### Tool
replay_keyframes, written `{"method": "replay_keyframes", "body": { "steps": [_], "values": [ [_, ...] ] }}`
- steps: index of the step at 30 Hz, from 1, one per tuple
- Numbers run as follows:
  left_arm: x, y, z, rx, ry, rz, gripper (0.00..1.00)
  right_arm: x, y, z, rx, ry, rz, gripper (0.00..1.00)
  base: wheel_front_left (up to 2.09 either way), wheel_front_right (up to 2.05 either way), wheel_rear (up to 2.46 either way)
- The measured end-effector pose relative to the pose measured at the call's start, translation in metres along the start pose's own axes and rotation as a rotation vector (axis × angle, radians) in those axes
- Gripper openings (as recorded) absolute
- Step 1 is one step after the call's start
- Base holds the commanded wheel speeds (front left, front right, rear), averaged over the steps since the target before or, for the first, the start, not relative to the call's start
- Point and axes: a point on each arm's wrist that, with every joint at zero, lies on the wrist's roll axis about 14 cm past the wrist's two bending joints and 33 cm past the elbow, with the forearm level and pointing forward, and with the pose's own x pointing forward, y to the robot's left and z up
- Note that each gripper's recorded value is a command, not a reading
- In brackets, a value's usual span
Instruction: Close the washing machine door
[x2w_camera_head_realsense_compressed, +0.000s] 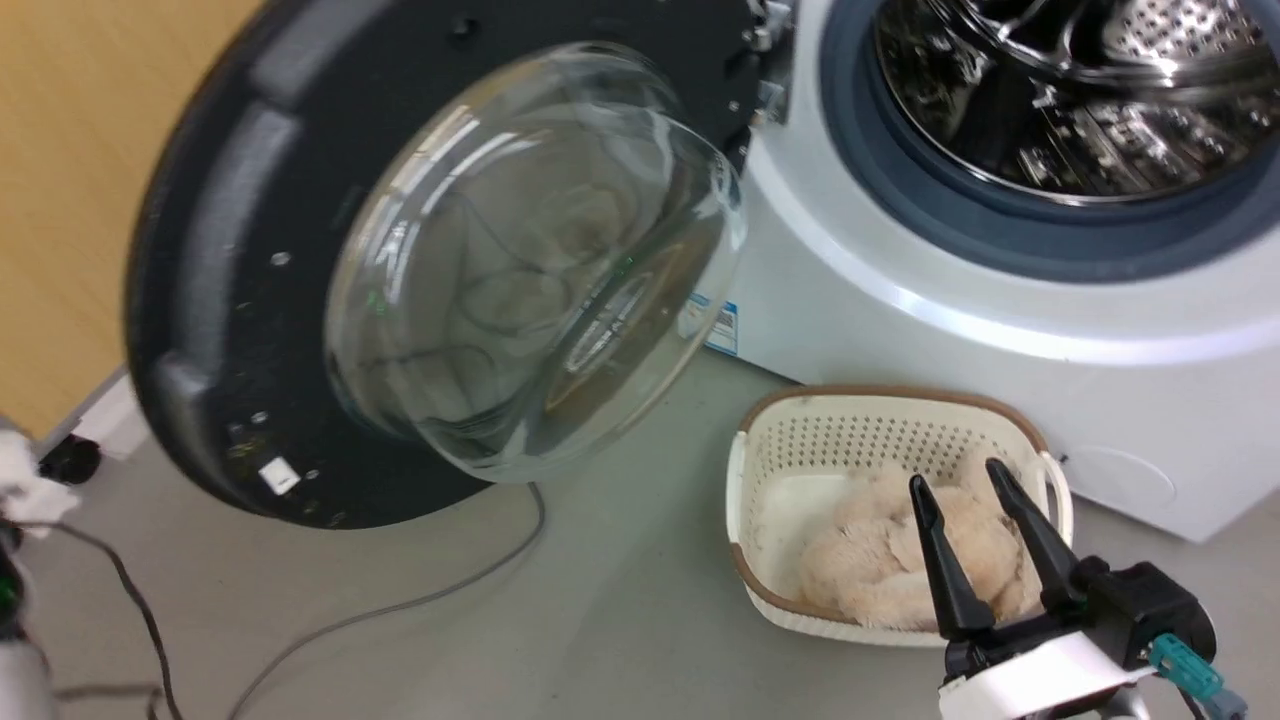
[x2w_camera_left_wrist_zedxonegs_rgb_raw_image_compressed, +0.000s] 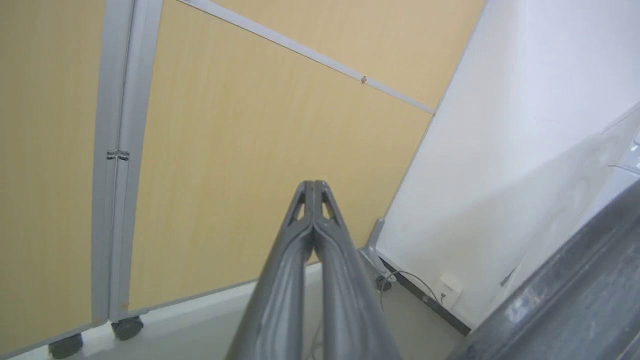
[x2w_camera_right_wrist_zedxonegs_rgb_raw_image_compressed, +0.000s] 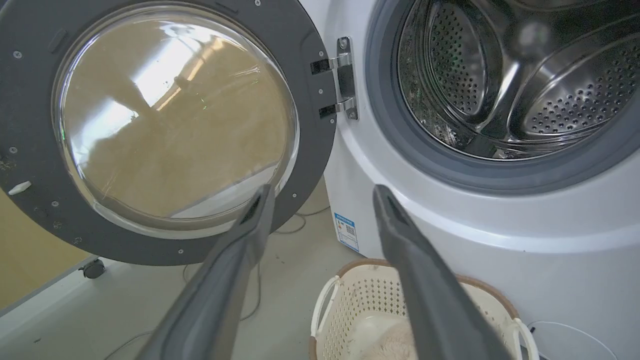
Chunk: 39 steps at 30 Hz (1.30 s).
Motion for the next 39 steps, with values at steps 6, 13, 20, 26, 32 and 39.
{"method": "replay_keyframes", "body": {
  "steps": [6, 13, 20, 26, 32, 39],
  "values": [
    [0.020, 0.013, -0.050, -0.336, 0.256, 0.104, 0.00, -0.001, -0.012, -0.001, 0.002, -0.002, -0.032, 1.00, 0.00, 0.00, 0.00],
    [0.008, -0.005, -0.098, -0.757, 0.540, 0.114, 0.00, -0.004, -0.019, 0.000, -0.001, -0.004, -0.051, 1.00, 0.00, 0.00, 0.00],
    [-0.008, -0.047, -0.107, -0.915, 0.712, -0.048, 0.00, -0.006, -0.022, 0.004, -0.008, -0.010, -0.065, 1.00, 0.00, 0.00, 0.00],
    [-0.038, -0.072, -0.112, -0.896, 0.861, -0.189, 0.00, -0.011, -0.024, 0.015, -0.021, -0.034, -0.087, 1.00, 0.00, 0.00, 0.00],
    [-0.082, -0.114, -0.121, -0.927, 1.027, -0.353, 0.00, -0.021, -0.032, 0.027, -0.033, -0.062, -0.133, 1.00, 0.00, 0.00, 0.00],
    [-0.140, -0.167, -0.128, -0.942, 1.226, -0.524, 0.00, -0.039, -0.050, 0.036, -0.046, -0.078, -0.208, 1.00, 0.00, 0.00, 0.00]
  ]
}}
